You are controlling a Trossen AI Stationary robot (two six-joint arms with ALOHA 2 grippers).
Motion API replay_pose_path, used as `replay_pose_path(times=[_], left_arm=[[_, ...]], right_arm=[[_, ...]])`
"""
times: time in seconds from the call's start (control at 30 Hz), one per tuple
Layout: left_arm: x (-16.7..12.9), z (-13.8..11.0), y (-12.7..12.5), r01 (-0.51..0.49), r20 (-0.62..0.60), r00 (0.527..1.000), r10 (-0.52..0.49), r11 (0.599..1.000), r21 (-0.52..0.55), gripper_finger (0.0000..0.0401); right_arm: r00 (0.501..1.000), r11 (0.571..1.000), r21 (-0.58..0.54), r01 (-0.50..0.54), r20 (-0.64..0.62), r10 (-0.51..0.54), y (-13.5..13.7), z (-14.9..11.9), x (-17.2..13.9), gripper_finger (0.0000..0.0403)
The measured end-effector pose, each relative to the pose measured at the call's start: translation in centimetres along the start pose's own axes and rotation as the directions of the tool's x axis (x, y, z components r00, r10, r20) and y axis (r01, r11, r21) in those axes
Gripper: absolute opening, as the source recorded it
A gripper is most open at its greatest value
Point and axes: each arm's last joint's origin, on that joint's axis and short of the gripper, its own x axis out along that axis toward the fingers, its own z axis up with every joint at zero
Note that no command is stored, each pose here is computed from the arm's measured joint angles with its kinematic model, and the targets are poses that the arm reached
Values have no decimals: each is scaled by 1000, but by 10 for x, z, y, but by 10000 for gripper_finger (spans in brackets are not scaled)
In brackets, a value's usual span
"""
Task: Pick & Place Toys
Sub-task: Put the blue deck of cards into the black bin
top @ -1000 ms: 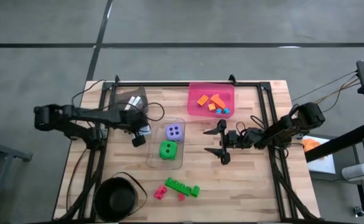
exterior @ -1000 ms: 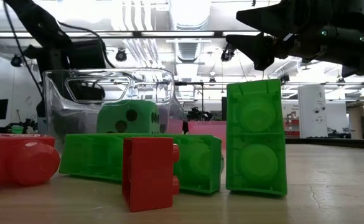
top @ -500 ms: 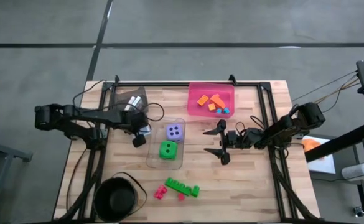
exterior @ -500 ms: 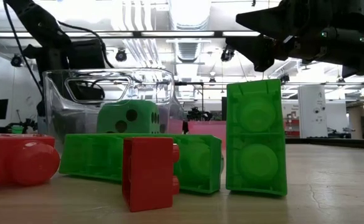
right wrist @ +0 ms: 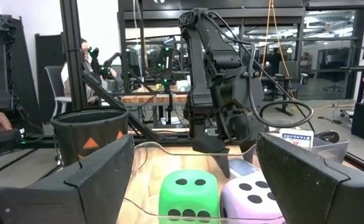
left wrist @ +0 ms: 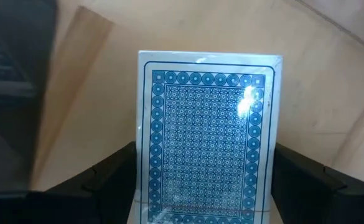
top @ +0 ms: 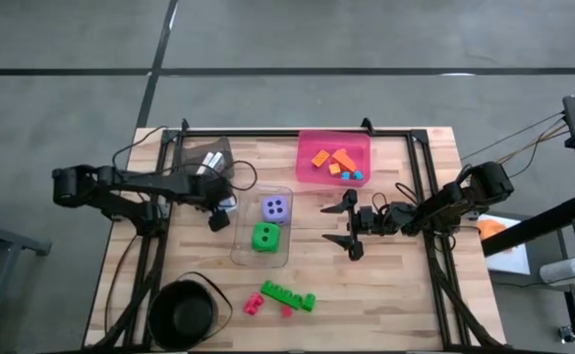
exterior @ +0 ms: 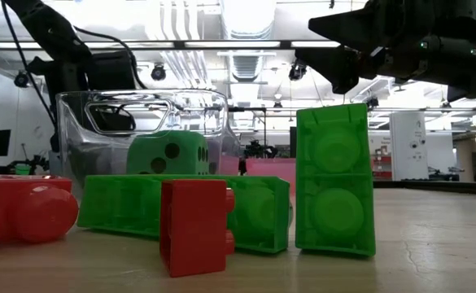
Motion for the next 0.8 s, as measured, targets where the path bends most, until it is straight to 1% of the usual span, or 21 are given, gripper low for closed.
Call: replay_pose_path(times=[0.2, 0.37, 0.47, 0.57, 0.67, 0.8], left_arm=[[-12, 1, 2, 2, 53, 999, -1, 1000, -22, 295], [-27, 0, 4, 25, 141, 990, -20, 999, -37, 295], [-40, -2, 6, 44, 211, 977, -33, 998, -44, 295], [-53, -4, 8, 67, 296, 954, -49, 996, -53, 295], [-67, -7, 11, 92, 388, 920, -63, 994, -59, 295], [-80, -13, 14, 134, 531, 844, -80, 989, -63, 295]], right_arm=[[1000, 1000, 0, 0, -4, 0, 0, 0, 0, 336], [1000, 1000, 0, 0, -4, 0, 0, 0, 0, 336], [1000, 1000, 0, 0, -4, 0, 0, 0, 0, 336], [1000, 1000, 0, 0, -4, 0, 0, 0, 0, 336], [1000, 1000, 0, 0, -4, 0, 0, 0, 0, 336], [1000, 1000, 0, 0, -4, 0, 0, 0, 0, 336]])
